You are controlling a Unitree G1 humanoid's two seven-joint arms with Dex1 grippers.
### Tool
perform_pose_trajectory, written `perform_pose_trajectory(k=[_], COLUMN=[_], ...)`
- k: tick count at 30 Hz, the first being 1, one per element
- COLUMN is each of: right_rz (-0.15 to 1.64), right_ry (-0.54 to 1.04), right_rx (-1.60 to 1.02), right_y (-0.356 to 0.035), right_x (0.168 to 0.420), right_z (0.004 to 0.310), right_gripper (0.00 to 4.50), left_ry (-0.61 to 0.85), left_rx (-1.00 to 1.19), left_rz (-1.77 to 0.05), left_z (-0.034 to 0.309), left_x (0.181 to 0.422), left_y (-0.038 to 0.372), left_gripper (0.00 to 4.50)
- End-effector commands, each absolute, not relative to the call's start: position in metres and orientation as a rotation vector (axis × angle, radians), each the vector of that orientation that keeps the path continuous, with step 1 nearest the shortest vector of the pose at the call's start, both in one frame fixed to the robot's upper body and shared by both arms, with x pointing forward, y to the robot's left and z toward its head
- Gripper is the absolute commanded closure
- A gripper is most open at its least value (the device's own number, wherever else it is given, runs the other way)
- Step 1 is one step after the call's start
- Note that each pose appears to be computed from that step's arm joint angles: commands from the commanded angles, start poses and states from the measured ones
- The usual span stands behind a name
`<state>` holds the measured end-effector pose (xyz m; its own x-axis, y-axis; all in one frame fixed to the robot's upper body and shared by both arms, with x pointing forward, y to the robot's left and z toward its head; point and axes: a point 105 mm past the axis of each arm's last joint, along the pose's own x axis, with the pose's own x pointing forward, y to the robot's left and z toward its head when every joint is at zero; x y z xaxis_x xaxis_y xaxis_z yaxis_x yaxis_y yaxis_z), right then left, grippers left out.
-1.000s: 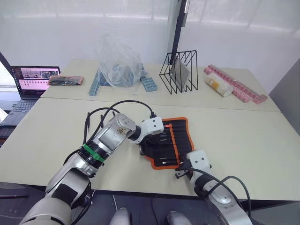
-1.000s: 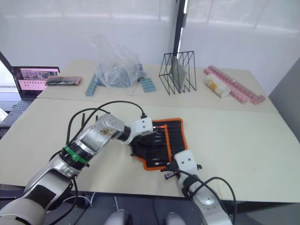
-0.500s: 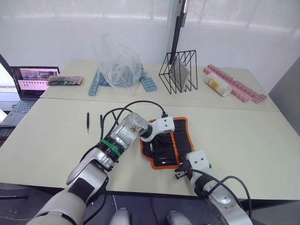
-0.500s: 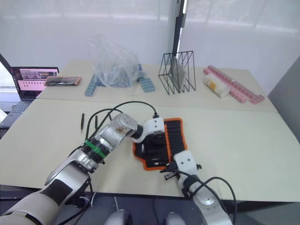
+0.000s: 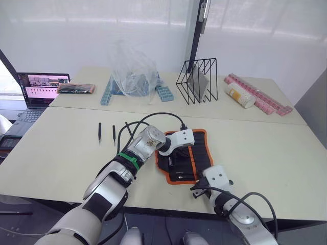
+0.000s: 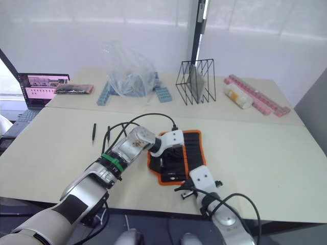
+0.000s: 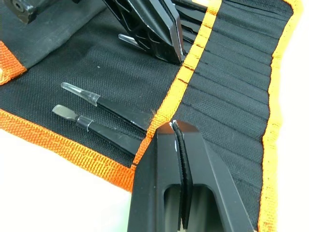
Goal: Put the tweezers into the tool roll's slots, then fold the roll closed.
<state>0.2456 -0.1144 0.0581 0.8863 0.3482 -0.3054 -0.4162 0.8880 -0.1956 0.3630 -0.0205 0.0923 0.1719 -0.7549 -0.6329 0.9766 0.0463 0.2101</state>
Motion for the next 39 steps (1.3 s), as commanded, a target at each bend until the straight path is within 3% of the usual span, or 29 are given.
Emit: perform_pose_trajectory(k=[1, 12, 19, 24, 31, 39], right_rz=[0.481, 0.470, 0.482, 0.485, 0.480, 0.487], right_ry=[0.431, 0.466, 0.472, 0.484, 0.498, 0.499], right_rx=[-0.230, -0.237, -0.227, -0.221, -0.192, -0.189], right_y=[-0.101, -0.107, -0.107, -0.110, -0.116, -0.121], right_x=[0.227, 0.231, 0.233, 0.232, 0.231, 0.231], right_z=[0.023, 0.016, 0.011, 0.007, 0.002, -0.001], right_gripper=[4.50, 4.50, 4.50, 4.50, 4.50, 4.50], left_ry=[0.392, 0.319, 0.193, 0.175, 0.189, 0.224], left_rx=[0.712, 0.666, 0.510, 0.440, 0.245, 0.132], left_rz=[-1.351, -1.333, -1.174, -0.957, -0.633, -0.258], left_z=[0.095, 0.139, 0.175, 0.166, 0.154, 0.125], left_x=[0.366, 0.356, 0.346, 0.335, 0.298, 0.228], left_y=[-0.017, 0.011, 0.072, 0.144, 0.226, 0.294], left_gripper=[3.69, 0.10, 0.02, 0.02, 0.02, 0.02])
